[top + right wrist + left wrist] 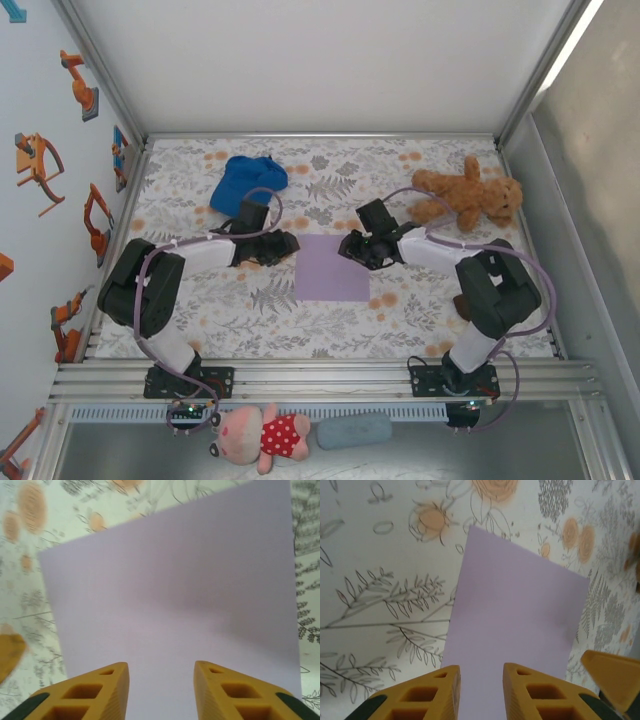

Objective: Fold a paper plane with a square sheet of paper (pick it up from the middle)
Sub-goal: Move the square sheet of paper to the center of the table, then first fold in half a square sheet of paper at the center of the table.

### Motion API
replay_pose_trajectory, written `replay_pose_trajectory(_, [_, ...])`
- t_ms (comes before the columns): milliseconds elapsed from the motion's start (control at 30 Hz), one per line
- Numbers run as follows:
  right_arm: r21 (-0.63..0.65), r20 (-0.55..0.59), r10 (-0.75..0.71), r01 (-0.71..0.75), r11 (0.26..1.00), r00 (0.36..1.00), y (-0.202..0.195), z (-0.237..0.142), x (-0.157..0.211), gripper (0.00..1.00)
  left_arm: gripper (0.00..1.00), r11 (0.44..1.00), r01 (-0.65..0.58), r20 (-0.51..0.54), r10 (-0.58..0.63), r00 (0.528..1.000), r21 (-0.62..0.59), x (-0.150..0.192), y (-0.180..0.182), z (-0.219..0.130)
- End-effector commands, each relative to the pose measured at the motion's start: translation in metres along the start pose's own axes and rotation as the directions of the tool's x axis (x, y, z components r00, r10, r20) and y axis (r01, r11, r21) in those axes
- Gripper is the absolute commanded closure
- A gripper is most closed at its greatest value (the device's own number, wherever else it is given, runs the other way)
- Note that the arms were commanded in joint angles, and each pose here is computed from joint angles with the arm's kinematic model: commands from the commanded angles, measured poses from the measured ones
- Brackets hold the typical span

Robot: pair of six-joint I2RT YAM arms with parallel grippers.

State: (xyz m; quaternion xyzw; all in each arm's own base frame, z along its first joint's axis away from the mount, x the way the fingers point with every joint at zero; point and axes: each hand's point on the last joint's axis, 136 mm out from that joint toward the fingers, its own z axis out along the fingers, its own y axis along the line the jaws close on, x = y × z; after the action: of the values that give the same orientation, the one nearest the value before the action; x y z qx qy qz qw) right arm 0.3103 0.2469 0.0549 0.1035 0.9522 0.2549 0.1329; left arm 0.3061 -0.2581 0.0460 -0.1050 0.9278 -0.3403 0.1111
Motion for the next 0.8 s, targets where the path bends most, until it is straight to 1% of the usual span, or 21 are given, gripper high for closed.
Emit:
replay_pose_trajectory(0, [0.058,-0.001,-0.06,0.06,0.997,0.998,-0.014,-0.01,-0.002,0.67,0.73,1.0,-0.002,-0.023,0.002,1.0,0.014,0.012,-0.01,-0.003])
replay_pose_trajectory(33, [0.065,-0.003,-0.057,0.058,0.996,0.998,-0.019,-0.009,-0.002,0.68,0.74,1.0,-0.004,-0.025,0.004,1.0,0.008,0.013,-0.011,-0.001])
replay_pose_trajectory(67, [0.068,-0.006,-0.057,0.057,0.996,0.998,-0.022,-0.009,-0.002,0.69,0.78,1.0,-0.007,-0.033,0.007,0.999,0.001,0.015,-0.011,0.002])
replay_pose_trajectory(167, [0.063,-0.032,-0.061,0.063,0.996,0.998,-0.025,-0.004,-0.002,0.73,0.81,1.0,-0.006,-0.052,0.006,0.999,-0.011,0.016,-0.012,0.01])
replay_pose_trajectory(267, [0.059,-0.073,-0.038,0.042,0.997,0.997,-0.031,0.001,0.0,0.76,0.81,1.0,-0.004,-0.068,0.003,0.998,-0.011,0.018,-0.012,0.016])
replay_pose_trajectory(433, [0.068,-0.108,-0.03,0.038,0.997,0.994,-0.035,0.009,0.003,0.77,0.81,1.0,0.01,-0.094,-0.013,0.995,-0.028,0.022,-0.007,0.024])
replay_pose_trajectory(767, [0.11,-0.127,-0.021,0.035,0.993,0.992,-0.048,0.016,0.008,0.78,0.82,0.998,0.022,-0.121,-0.028,0.992,-0.053,0.026,0.001,0.031])
